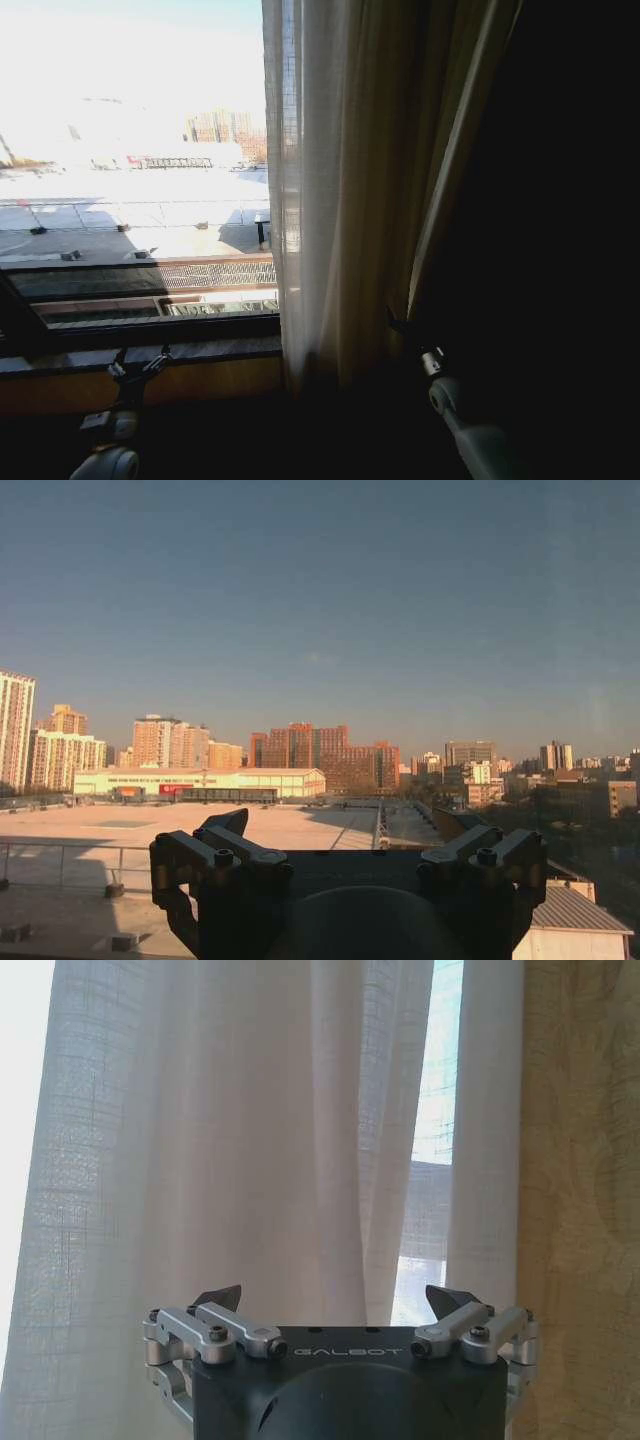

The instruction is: Open the curtains by pulling them apart, changing their state from closed to fully open.

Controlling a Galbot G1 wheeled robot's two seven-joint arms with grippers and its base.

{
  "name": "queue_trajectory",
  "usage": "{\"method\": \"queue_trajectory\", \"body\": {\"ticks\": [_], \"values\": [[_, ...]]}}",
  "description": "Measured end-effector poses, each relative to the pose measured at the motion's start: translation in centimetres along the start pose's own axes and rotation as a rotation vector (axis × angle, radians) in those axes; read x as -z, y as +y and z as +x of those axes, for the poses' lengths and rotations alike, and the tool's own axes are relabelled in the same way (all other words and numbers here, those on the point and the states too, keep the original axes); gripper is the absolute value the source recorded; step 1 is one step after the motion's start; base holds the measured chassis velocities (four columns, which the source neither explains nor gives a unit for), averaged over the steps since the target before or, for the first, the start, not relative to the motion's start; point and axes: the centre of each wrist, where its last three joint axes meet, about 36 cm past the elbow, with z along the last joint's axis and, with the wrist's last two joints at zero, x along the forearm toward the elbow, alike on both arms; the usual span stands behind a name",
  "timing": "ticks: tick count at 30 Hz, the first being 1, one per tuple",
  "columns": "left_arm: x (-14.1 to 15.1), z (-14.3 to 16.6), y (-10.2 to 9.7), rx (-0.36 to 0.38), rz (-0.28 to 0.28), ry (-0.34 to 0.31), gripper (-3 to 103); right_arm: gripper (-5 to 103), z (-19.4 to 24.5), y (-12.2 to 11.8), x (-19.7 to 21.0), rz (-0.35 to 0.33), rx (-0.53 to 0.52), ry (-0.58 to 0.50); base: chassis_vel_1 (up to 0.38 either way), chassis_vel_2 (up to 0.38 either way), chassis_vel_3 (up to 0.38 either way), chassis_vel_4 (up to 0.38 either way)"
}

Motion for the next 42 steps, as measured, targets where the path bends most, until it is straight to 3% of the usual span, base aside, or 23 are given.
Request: {"method": "queue_trajectory", "body": {"ticks": [28,42], "values": [[0.01,0.0,0.02,0.001,0.0,0.0,100,100,-0.01,0.03,-0.02,0.0,-0.001,0.0,0.248,0.203,-0.258,-0.208],[-0.01,0.0,-0.02,0.0,0.0,0.0,100,100,-0.01,-0.01,-0.02,0.001,-0.001,0.0,0.015,0.008,-0.016,-0.024]]}}
